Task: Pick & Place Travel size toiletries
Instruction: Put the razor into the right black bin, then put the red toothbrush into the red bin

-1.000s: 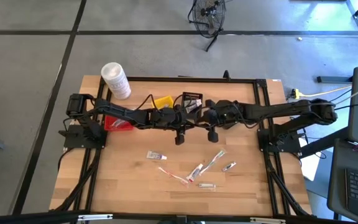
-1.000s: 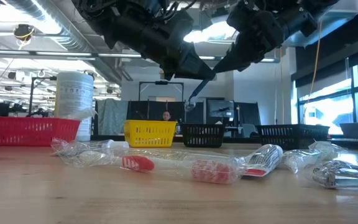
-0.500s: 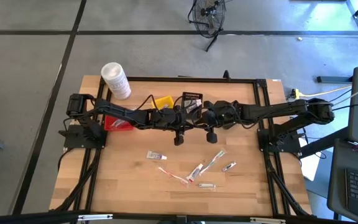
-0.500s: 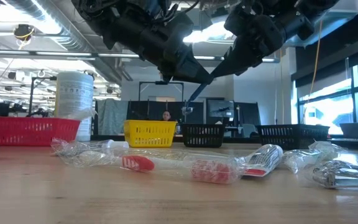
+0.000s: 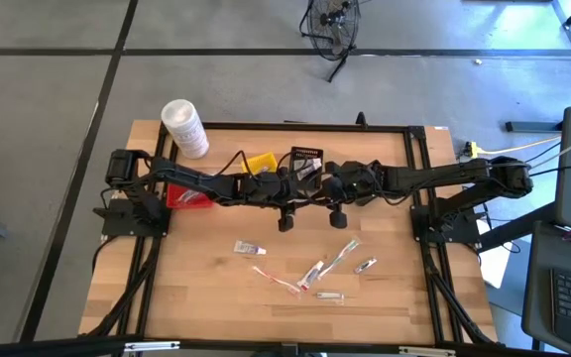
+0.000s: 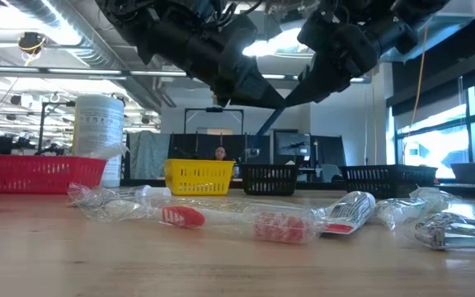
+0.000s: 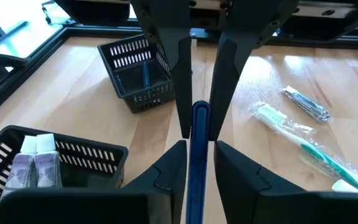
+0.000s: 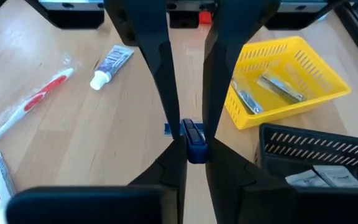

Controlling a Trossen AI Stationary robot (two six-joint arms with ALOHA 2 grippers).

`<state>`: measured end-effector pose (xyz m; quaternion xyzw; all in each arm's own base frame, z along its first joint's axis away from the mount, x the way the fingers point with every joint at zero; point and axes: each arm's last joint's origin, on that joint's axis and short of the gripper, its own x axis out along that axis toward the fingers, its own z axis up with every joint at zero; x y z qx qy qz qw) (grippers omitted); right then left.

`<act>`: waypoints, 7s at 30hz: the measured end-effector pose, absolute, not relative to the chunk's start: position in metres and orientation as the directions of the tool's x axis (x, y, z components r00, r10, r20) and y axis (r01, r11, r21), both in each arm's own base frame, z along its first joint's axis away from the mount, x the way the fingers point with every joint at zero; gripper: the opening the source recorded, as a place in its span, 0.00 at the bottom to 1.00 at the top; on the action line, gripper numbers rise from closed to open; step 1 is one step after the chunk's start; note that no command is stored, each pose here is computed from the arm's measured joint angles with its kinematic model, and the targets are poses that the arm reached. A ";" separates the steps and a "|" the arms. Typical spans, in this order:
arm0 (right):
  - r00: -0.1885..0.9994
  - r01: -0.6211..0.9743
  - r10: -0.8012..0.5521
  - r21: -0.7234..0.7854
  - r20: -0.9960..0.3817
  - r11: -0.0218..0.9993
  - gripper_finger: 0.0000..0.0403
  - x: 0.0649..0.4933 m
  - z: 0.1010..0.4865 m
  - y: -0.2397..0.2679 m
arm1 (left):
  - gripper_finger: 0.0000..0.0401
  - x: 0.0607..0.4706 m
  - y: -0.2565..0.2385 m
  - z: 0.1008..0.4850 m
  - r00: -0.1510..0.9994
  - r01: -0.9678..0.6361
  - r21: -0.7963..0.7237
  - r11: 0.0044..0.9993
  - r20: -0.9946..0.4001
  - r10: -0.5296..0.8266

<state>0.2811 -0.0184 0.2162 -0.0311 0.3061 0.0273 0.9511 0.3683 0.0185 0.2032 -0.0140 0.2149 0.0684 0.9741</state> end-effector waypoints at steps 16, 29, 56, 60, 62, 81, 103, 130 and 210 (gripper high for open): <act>0.535 0.095 -0.185 -0.159 -0.824 0.983 0.12 0.253 0.254 -0.021 | 0.20 0.367 0.020 0.202 0.885 -0.184 0.024 0.983 -0.432 0.177; 0.401 0.115 -0.316 -0.295 -0.860 0.949 0.11 0.184 0.297 -0.021 | 0.20 0.367 0.017 0.200 0.881 -0.175 0.024 0.984 -0.443 0.167; 0.518 0.131 -0.207 -0.162 -0.830 0.978 0.15 0.167 0.246 -0.039 | 0.20 0.367 0.017 0.201 0.882 -0.174 0.026 0.984 -0.441 0.168; 0.546 0.139 -0.204 -0.152 -0.813 0.978 0.16 0.175 0.245 -0.042 | 0.20 0.367 0.017 0.201 0.882 -0.174 0.026 0.984 -0.441 0.168; 0.532 0.140 -0.228 -0.181 -0.815 0.973 0.18 0.180 0.242 -0.044 | 0.20 0.367 0.017 0.201 0.882 -0.174 0.026 0.984 -0.441 0.168; 0.490 0.267 -0.332 -0.223 -0.806 0.937 0.48 0.210 0.222 -0.054 | 0.20 0.367 0.017 0.200 0.882 -0.173 0.026 0.985 -0.441 0.166; 0.446 0.371 -0.380 -0.219 -0.811 0.903 0.29 0.247 0.182 -0.074 | 0.20 0.367 0.017 0.200 0.882 -0.173 0.026 0.985 -0.441 0.167; 0.203 0.126 -0.415 -0.396 -0.887 0.909 0.10 0.212 0.188 -0.068 | 0.20 0.366 0.017 0.199 0.873 -0.174 0.026 0.984 -0.458 0.166; 0.756 -0.369 0.357 0.094 -0.548 0.925 0.39 0.243 0.175 0.064 | 0.20 0.329 -0.122 0.167 0.701 0.115 -0.107 0.988 -0.696 -0.157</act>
